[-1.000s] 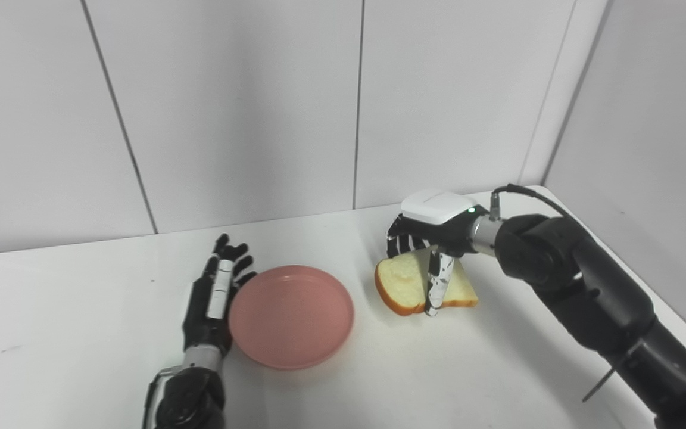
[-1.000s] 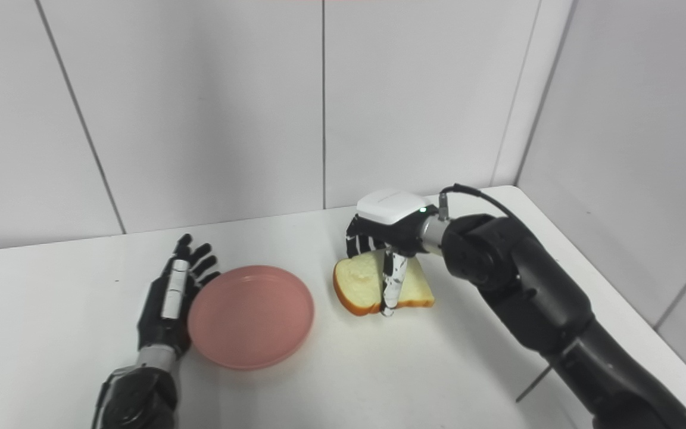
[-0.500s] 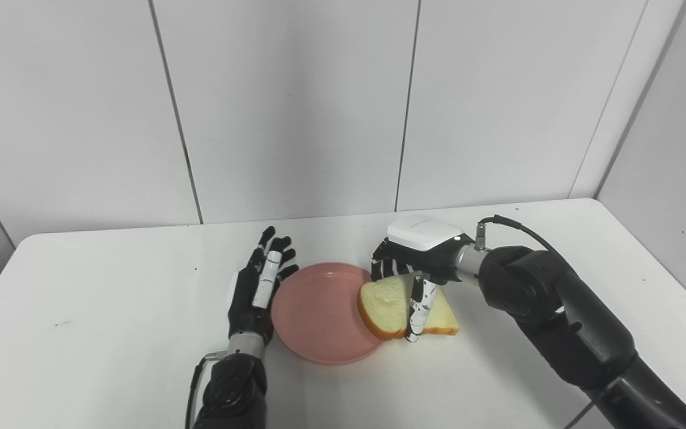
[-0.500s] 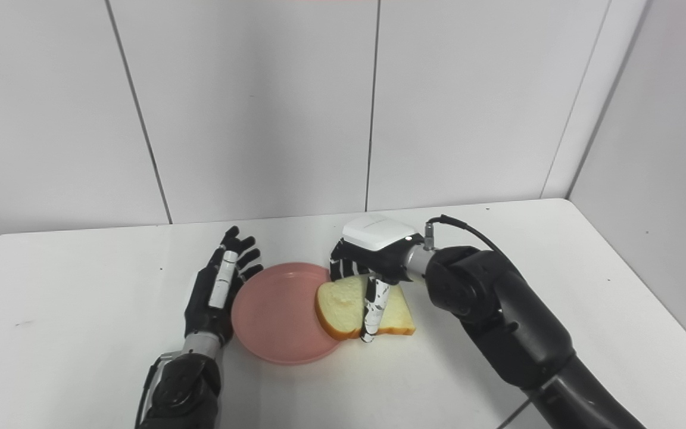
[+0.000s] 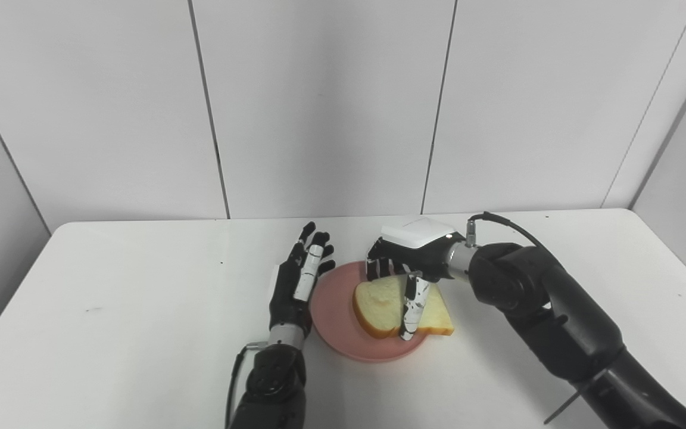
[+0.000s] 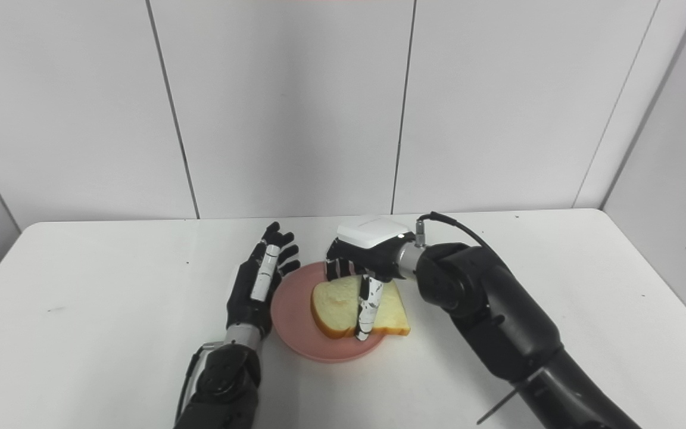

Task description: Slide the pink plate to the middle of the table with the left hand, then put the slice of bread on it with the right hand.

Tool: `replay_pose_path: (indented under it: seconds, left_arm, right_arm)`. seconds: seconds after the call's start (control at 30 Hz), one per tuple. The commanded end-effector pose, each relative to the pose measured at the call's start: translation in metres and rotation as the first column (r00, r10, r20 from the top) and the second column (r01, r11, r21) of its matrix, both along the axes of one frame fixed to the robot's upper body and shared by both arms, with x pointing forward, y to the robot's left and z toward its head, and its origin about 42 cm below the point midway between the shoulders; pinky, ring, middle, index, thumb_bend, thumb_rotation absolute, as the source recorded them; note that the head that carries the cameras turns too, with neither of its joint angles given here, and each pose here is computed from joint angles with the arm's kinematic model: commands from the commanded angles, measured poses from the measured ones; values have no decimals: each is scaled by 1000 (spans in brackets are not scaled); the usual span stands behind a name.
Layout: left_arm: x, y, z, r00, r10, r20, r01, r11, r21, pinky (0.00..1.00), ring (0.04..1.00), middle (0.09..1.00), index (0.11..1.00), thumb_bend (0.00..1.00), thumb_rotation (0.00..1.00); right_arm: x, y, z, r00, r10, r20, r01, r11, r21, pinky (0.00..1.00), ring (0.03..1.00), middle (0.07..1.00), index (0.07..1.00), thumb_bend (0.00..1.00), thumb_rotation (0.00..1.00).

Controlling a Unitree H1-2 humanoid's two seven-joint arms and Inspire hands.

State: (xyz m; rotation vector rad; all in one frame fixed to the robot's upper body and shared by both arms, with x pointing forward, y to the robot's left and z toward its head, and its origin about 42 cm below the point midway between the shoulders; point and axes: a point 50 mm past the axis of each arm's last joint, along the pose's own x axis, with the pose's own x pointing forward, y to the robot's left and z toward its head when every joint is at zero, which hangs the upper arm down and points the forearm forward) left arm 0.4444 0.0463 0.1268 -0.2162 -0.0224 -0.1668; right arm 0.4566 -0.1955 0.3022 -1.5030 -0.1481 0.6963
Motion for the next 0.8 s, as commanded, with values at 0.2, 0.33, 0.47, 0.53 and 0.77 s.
replay_pose_path:
  seconds: [0.2,0.33,0.47,0.53,0.77]
  left_arm:
    - [-6,0,-19,996,11,-88,-11,1000,-7,792,848,867,901,827,778]
    - [-6,0,-19,996,10,-90,-12,1000,-20,803,843,851,898,830,768]
    - [-7,-1,-19,996,12,-92,-14,1000,-15,795,839,853,894,831,765]
    - [-8,-2,-19,995,11,-94,-13,1000,-17,790,838,851,890,833,766]
    - [-8,-3,-19,996,11,-90,-12,1000,-10,782,839,849,894,827,777]
  right_arm:
    - [14,23,42,994,57,94,-57,998,-3,373,454,487,493,532,0]
    - [18,30,38,995,57,78,-56,998,-10,367,448,485,493,532,0]
    - [22,33,35,996,52,66,-51,999,-15,375,450,480,500,531,0]
    - [24,34,32,997,50,66,-49,999,-12,380,454,480,501,531,0]
    - [25,36,22,998,49,49,-50,999,5,381,457,481,501,531,0]
